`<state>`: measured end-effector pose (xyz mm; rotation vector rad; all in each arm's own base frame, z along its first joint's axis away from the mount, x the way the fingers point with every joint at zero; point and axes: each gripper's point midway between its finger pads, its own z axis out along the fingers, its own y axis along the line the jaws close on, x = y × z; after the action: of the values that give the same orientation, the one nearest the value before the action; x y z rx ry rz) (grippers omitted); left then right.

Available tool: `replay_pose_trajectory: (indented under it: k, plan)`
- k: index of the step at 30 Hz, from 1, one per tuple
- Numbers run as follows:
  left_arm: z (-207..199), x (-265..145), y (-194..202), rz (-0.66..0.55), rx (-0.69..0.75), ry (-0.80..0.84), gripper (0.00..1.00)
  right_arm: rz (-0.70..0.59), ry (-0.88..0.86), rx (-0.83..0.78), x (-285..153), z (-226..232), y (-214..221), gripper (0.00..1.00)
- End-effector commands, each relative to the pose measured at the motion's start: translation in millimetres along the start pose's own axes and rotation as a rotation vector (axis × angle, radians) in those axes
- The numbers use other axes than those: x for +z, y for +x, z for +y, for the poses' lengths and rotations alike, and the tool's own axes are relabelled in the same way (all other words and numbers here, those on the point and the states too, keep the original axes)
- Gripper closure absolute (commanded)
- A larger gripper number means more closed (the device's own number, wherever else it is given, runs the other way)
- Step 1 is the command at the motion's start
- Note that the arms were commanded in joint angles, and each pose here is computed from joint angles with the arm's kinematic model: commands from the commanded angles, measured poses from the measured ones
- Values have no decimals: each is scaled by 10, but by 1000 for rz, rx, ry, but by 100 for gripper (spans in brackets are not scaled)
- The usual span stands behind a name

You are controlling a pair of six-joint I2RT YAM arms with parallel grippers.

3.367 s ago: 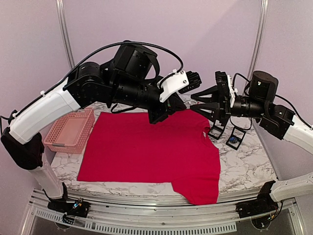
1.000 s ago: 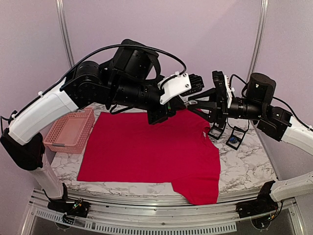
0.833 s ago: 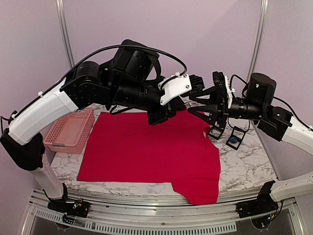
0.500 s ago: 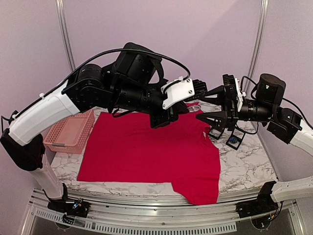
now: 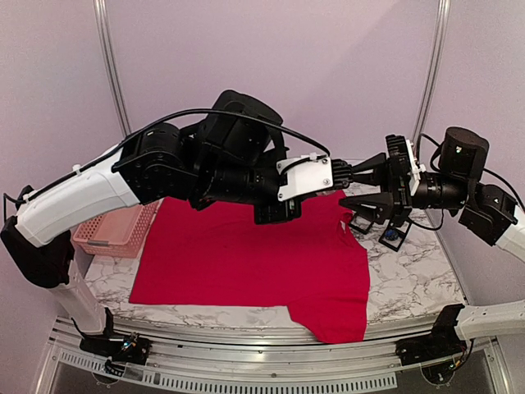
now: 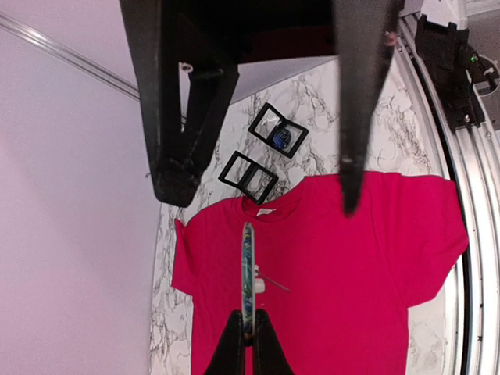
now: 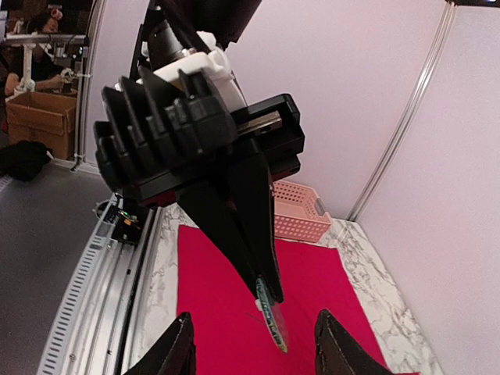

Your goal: Pin the brooch onto the clothing

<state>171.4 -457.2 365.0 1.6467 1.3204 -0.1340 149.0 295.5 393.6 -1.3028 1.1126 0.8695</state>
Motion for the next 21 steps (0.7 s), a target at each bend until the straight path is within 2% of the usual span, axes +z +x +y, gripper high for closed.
replay_pose_trajectory:
  k: [1, 7, 13, 15, 18, 21]
  plan:
    - [-9, -145, -123, -32, 57, -37, 100, -7, 125, -5, -26, -206, 8, 63]
    - [-32, -172, -160, -38, 47, -40, 100, -42, 63, 1, 37, -119, 19, 71]
    - [-27, -189, -173, -42, 25, -37, 100, -12, -27, -5, 50, 55, 147, 62]
    - [-36, -189, -176, -44, 26, -32, 100, -18, -13, -19, 30, 51, 140, 62]
    - [-91, -185, -196, -55, 39, -7, 100, -19, 25, -14, 45, -29, 137, 74]
    - [-117, -176, -192, -51, 47, -1, 100, -15, 19, -8, 94, -53, 160, 81]
